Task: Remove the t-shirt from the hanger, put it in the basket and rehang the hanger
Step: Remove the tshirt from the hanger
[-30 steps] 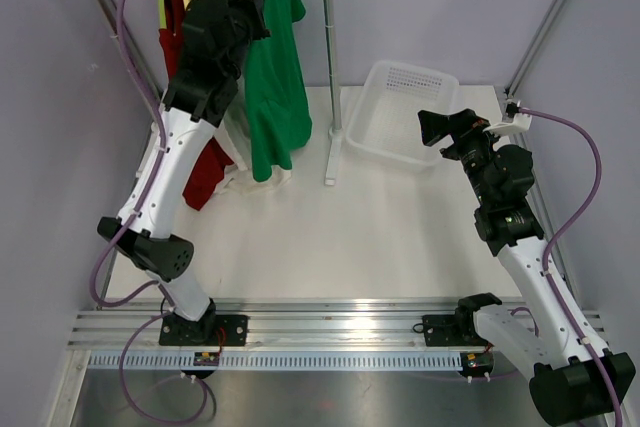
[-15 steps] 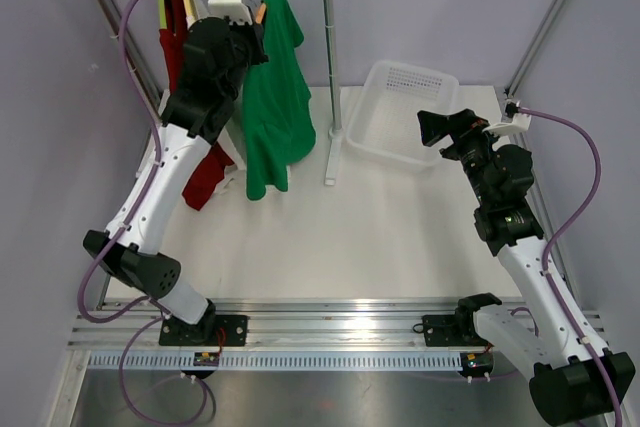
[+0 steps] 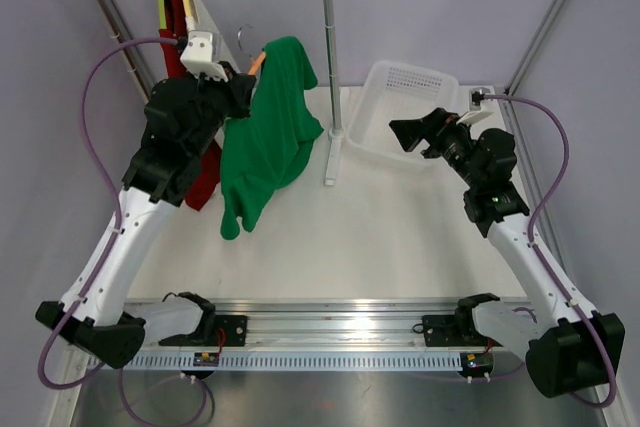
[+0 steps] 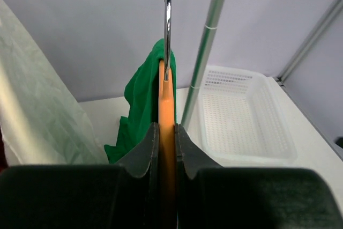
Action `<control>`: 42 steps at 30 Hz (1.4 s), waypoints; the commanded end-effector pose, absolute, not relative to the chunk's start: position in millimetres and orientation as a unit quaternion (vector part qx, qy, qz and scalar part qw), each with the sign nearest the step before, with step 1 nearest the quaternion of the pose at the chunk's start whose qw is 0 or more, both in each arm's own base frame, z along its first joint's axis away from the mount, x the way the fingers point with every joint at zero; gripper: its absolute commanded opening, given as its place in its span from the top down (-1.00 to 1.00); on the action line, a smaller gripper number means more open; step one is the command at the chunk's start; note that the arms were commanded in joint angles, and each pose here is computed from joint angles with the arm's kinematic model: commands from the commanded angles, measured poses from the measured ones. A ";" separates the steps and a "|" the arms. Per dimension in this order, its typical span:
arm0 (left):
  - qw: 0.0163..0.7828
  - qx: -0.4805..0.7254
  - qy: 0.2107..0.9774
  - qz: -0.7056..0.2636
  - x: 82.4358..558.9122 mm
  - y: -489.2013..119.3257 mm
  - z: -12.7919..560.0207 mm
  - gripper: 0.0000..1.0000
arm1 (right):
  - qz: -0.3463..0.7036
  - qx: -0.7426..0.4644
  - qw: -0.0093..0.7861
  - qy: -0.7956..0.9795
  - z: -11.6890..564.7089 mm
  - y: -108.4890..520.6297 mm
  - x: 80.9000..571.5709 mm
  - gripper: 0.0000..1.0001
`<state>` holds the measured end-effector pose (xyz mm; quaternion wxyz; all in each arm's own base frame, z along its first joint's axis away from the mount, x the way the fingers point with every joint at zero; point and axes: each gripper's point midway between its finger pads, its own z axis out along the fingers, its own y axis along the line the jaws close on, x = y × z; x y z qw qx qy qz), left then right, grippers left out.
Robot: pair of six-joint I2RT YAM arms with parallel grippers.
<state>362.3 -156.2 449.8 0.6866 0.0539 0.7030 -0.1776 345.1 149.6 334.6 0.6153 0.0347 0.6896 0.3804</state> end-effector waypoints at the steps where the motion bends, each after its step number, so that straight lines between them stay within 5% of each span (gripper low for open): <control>1: 0.711 0.086 0.652 -0.249 324.6 -168.0 478.9 1.00 | 0.433 -0.041 0.614 0.659 366.8 176.5 338.2 -0.99; 15: 0.681 0.131 0.645 -0.322 246.3 -167.0 431.9 1.00 | 0.438 -0.249 0.636 0.585 397.0 276.9 294.1 -0.87; 20: 0.664 0.140 0.661 -0.320 241.8 -167.7 424.7 1.00 | 0.337 -0.318 0.691 0.555 391.3 281.0 312.5 -0.96; 42: 0.661 0.149 0.658 -0.328 231.3 -167.5 419.4 1.00 | 0.278 -0.409 0.730 0.472 372.1 304.8 333.4 -0.99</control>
